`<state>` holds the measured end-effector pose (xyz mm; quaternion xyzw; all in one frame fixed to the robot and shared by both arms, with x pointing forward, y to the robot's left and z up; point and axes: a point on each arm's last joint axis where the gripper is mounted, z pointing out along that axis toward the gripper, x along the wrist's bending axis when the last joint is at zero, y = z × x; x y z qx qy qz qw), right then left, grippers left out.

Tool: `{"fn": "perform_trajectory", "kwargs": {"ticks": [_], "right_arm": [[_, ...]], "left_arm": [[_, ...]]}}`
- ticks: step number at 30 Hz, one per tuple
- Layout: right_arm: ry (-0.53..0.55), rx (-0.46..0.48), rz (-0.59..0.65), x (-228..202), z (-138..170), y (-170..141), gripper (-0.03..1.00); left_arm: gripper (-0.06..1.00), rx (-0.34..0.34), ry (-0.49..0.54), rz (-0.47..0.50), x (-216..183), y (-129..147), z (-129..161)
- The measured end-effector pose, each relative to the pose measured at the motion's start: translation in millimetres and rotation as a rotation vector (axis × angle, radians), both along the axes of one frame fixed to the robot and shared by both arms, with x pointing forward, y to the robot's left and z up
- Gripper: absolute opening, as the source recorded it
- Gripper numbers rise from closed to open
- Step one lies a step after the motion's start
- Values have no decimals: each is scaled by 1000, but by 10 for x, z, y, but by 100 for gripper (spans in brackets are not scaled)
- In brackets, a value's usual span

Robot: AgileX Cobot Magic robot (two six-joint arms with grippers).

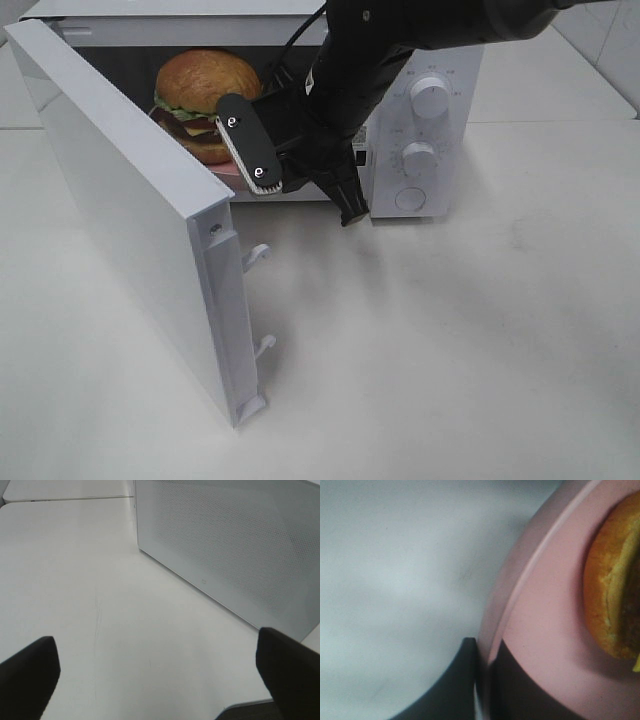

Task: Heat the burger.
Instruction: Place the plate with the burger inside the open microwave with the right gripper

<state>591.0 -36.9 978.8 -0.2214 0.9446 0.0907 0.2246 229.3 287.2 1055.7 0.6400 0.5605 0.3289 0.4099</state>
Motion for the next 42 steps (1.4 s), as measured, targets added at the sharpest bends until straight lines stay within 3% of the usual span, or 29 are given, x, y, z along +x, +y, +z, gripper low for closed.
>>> {"fn": "perform_trajectory", "kwargs": {"ticks": [42], "right_arm": [[-44, 42, -104, 689, -363, 504, 4]], "left_arm": [[99, 0, -2, 0, 1, 0, 2]]}}
